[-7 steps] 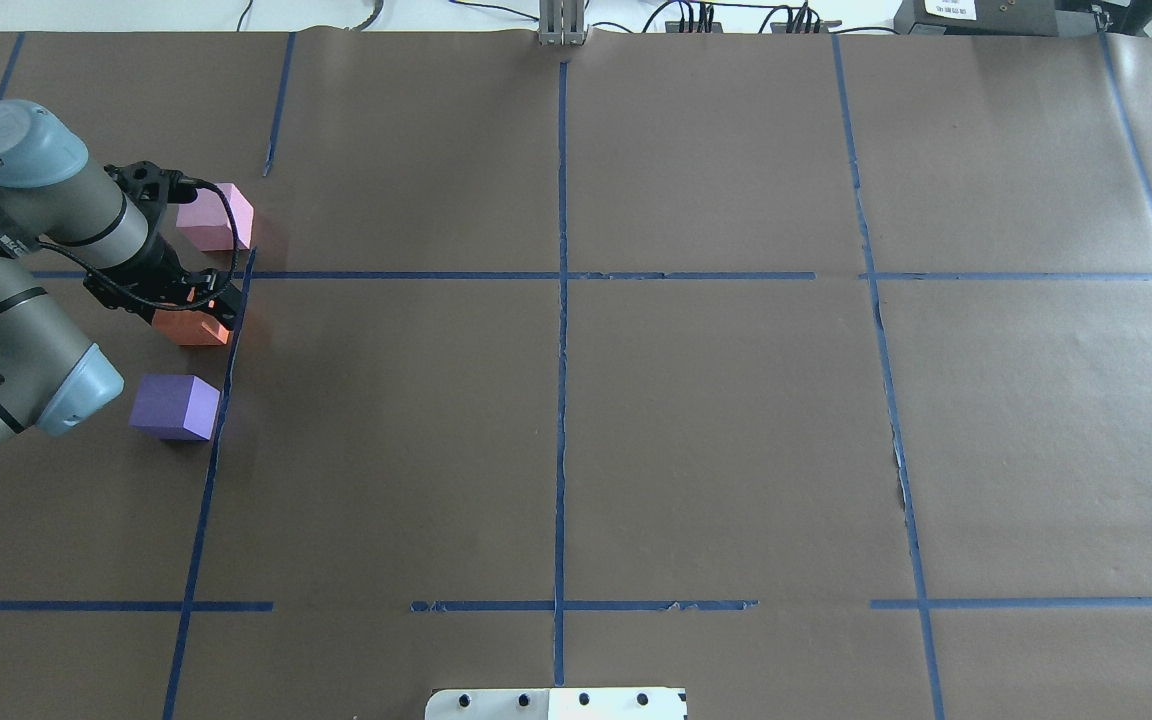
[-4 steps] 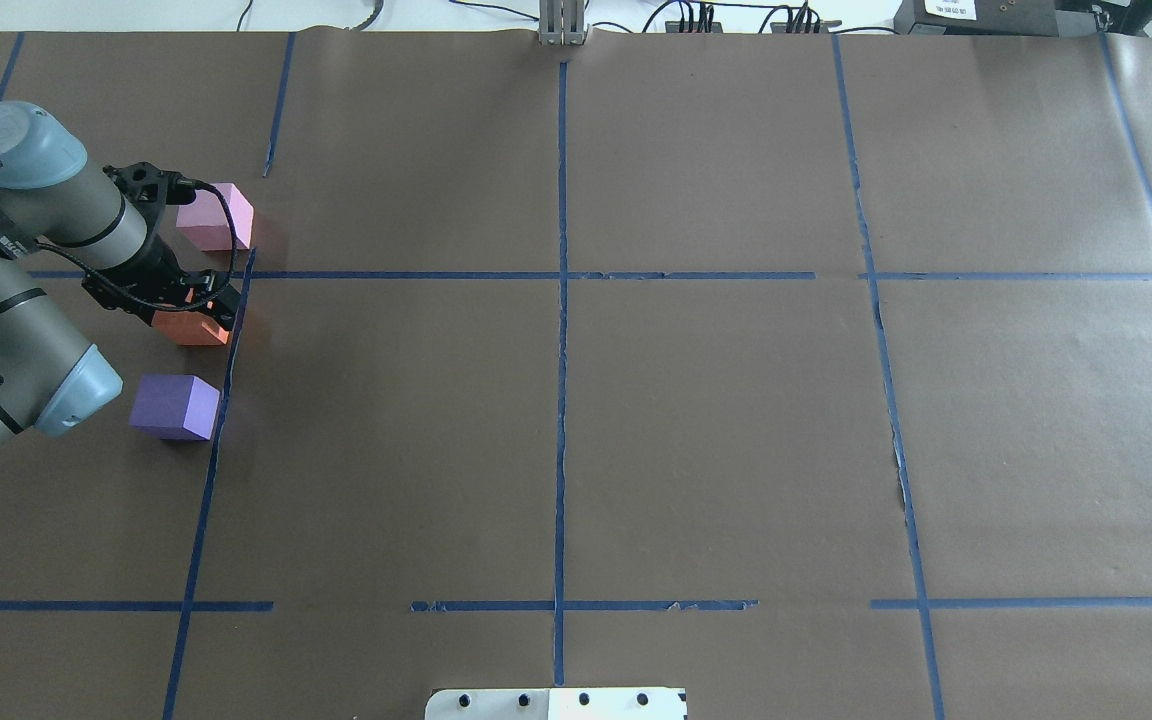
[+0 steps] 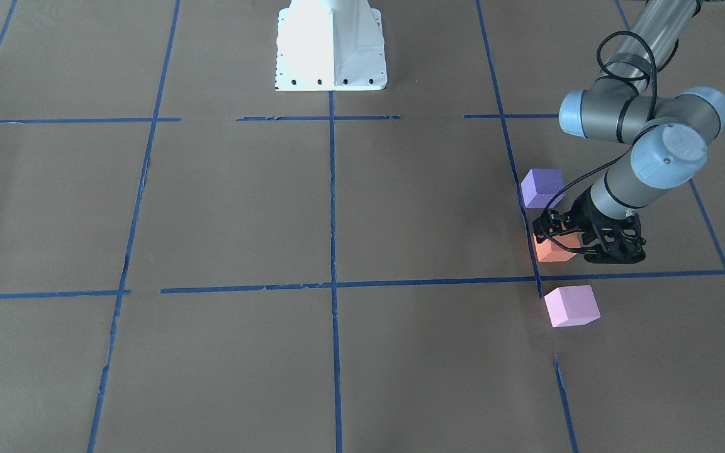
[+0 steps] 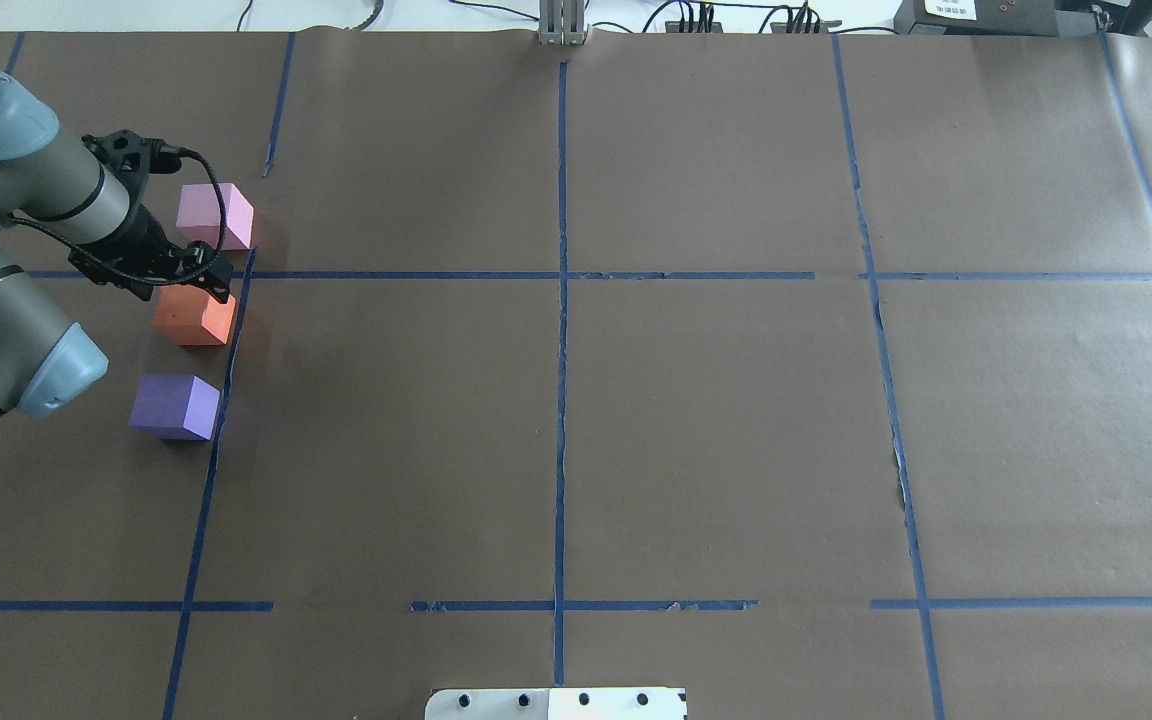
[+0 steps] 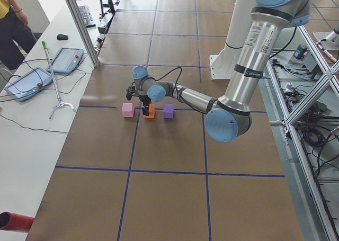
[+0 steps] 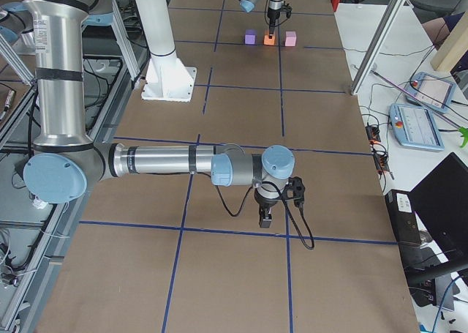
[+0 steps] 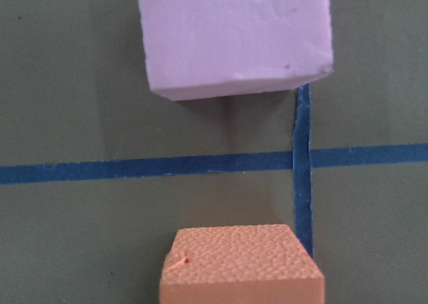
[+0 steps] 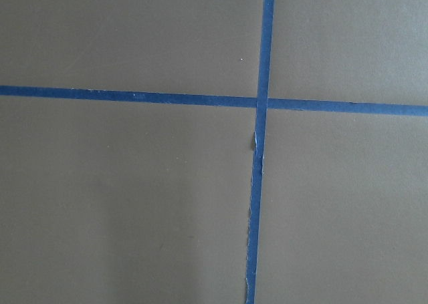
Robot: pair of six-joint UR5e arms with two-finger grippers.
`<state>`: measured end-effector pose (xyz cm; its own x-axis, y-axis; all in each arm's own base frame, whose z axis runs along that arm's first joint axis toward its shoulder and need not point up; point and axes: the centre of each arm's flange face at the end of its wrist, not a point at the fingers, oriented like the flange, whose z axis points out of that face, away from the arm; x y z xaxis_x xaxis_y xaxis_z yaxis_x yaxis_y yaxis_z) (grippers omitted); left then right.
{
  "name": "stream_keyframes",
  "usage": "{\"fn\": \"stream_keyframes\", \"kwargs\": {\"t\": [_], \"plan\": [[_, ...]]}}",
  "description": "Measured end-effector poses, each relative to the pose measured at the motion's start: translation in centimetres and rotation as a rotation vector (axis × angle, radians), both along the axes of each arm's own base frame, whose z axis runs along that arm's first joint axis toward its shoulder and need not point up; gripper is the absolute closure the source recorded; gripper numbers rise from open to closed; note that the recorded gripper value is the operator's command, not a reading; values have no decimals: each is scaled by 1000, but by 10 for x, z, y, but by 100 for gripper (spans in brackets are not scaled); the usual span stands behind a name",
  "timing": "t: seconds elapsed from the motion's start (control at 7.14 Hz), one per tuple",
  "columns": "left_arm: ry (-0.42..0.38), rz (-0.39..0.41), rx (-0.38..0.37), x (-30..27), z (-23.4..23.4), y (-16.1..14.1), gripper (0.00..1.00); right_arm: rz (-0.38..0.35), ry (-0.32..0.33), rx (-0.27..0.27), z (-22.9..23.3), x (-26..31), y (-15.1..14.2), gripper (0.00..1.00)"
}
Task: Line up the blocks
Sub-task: 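Open the left gripper and raise it away from the cubes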
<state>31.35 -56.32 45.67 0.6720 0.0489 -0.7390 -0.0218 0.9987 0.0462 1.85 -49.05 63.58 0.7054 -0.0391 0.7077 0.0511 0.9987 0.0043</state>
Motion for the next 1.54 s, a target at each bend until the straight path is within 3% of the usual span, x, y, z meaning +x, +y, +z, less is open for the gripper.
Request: {"fn": "stream_keyframes", "kwargs": {"t": [0.42,0.7,0.98,1.4,1.54], "plan": [[24,-121,21,-91,-61,-14,0,0,0,0,0,0,0,0],[8,-140,47,-136,-76,-7,0,0,0,0,0,0,0,0],[-32,-107,93,-206,-28,-11,0,0,0,0,0,0,0,0],[57,-193,-102,-322,99,10,0,0,0,-1,0,0,0,0],[79,-207,-119,-334,129,19,0,0,0,-1,0,0,0,0]]}}
